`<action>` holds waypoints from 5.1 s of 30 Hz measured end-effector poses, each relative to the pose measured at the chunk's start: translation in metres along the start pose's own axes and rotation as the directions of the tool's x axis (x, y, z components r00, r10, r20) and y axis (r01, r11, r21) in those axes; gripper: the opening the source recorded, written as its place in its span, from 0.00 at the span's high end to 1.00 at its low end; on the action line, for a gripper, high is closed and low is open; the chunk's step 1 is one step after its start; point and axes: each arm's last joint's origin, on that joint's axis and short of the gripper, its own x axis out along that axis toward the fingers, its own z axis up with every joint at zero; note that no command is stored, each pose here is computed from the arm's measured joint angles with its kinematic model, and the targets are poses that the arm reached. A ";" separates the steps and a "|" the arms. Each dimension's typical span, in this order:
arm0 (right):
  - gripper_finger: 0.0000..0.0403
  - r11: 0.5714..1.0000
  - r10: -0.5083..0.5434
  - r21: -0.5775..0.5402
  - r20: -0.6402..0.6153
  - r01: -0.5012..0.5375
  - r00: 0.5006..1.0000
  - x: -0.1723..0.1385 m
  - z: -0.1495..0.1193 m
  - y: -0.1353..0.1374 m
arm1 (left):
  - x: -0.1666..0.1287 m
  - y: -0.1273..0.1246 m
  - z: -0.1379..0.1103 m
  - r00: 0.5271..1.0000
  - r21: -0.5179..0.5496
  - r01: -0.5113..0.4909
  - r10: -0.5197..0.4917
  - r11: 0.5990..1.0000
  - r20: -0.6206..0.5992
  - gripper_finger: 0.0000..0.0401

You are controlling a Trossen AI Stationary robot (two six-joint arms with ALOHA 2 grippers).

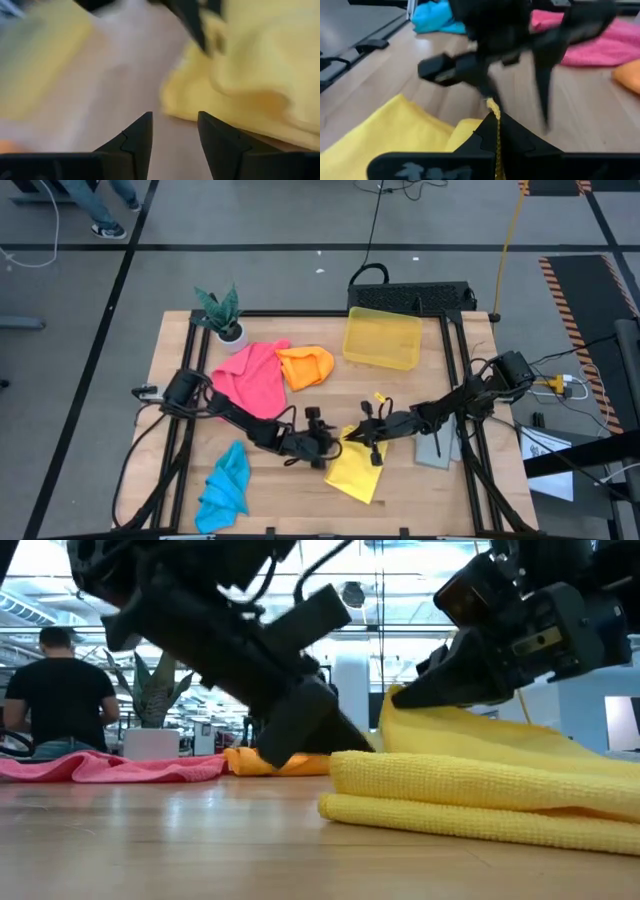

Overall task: Fold microfiber towels
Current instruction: Fold the yellow kitchen towel

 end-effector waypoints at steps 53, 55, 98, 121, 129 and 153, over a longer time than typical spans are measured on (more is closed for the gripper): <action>1.00 0.955 -0.280 0.017 -0.272 0.295 0.921 -0.004 -0.026 -0.029 | 0.012 0.002 0.001 0.995 0.064 -0.016 0.010 0.998 0.097 0.60; 1.00 0.955 -0.281 0.019 -0.273 0.297 0.920 -0.004 -0.026 -0.029 | 0.006 0.001 0.004 0.995 0.077 -0.050 0.043 0.996 0.089 0.60; 1.00 0.956 -0.271 0.036 -0.273 0.291 0.923 -0.004 -0.026 -0.029 | -0.035 -0.033 0.022 0.928 0.118 0.342 -0.355 0.932 0.116 0.60; 1.00 0.982 -0.180 0.035 -0.102 0.184 0.978 -0.005 -0.003 -0.017 | -0.047 -0.037 0.012 0.942 0.087 0.336 -0.333 0.938 -0.044 0.60; 1.00 0.981 -0.187 0.029 -0.115 0.192 0.976 -0.003 -0.006 -0.019 | -0.047 -0.040 0.003 0.956 0.122 0.289 -0.278 0.950 -0.097 0.60; 1.00 0.994 -0.111 0.010 0.017 0.111 0.994 -0.002 0.007 -0.016 | -0.045 -0.040 -0.003 0.916 0.142 0.391 -0.369 0.909 -0.161 0.96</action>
